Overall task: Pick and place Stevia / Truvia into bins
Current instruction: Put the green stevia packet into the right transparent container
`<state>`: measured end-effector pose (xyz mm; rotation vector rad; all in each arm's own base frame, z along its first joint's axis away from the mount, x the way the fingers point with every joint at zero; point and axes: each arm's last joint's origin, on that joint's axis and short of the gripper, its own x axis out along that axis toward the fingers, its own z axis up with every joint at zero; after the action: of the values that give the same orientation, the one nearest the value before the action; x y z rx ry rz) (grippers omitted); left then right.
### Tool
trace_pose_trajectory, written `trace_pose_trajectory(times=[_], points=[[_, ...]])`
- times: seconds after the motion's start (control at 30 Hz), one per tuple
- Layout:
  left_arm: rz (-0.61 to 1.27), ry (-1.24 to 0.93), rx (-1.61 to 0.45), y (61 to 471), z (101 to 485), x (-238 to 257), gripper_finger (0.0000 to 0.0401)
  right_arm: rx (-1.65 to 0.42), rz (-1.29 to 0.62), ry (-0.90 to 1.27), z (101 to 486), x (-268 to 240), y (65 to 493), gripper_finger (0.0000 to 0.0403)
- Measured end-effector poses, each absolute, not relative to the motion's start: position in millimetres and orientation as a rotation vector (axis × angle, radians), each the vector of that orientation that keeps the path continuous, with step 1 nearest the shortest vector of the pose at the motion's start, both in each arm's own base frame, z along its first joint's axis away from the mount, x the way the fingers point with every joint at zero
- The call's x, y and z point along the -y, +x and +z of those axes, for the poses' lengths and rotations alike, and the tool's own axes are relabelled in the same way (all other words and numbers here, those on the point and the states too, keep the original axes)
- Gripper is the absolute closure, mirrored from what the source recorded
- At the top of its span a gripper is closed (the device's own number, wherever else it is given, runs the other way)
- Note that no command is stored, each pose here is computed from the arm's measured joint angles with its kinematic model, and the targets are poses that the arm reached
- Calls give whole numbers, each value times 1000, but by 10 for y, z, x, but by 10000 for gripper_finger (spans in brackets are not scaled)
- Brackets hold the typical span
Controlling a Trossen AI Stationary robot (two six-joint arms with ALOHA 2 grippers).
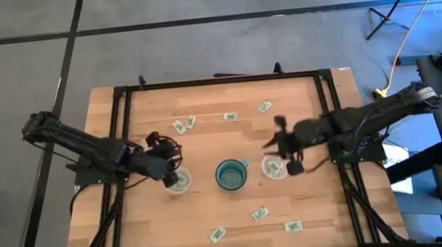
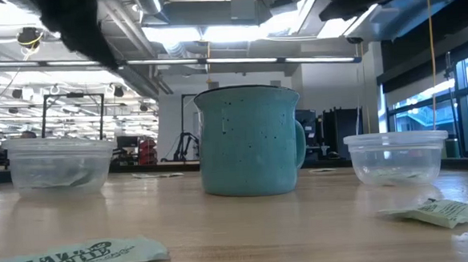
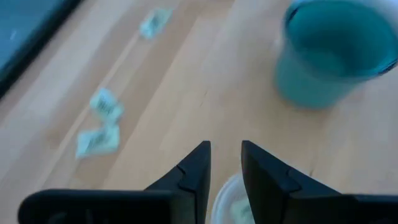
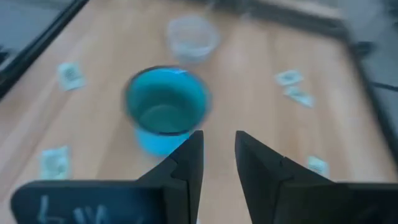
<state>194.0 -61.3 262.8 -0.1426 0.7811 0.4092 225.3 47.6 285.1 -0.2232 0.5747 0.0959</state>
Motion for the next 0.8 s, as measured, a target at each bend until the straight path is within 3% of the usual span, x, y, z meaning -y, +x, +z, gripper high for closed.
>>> trace_pose_trajectory(times=[0.3, 0.8], points=[[185, -129, -563, 1789, 2506, 563, 317, -760, 225, -169, 2571, -1132, 2603, 306], [156, -95, -470, 1643, 2203, 503, 319, -938, 184, 25, 1798, -1741, 2867, 306]])
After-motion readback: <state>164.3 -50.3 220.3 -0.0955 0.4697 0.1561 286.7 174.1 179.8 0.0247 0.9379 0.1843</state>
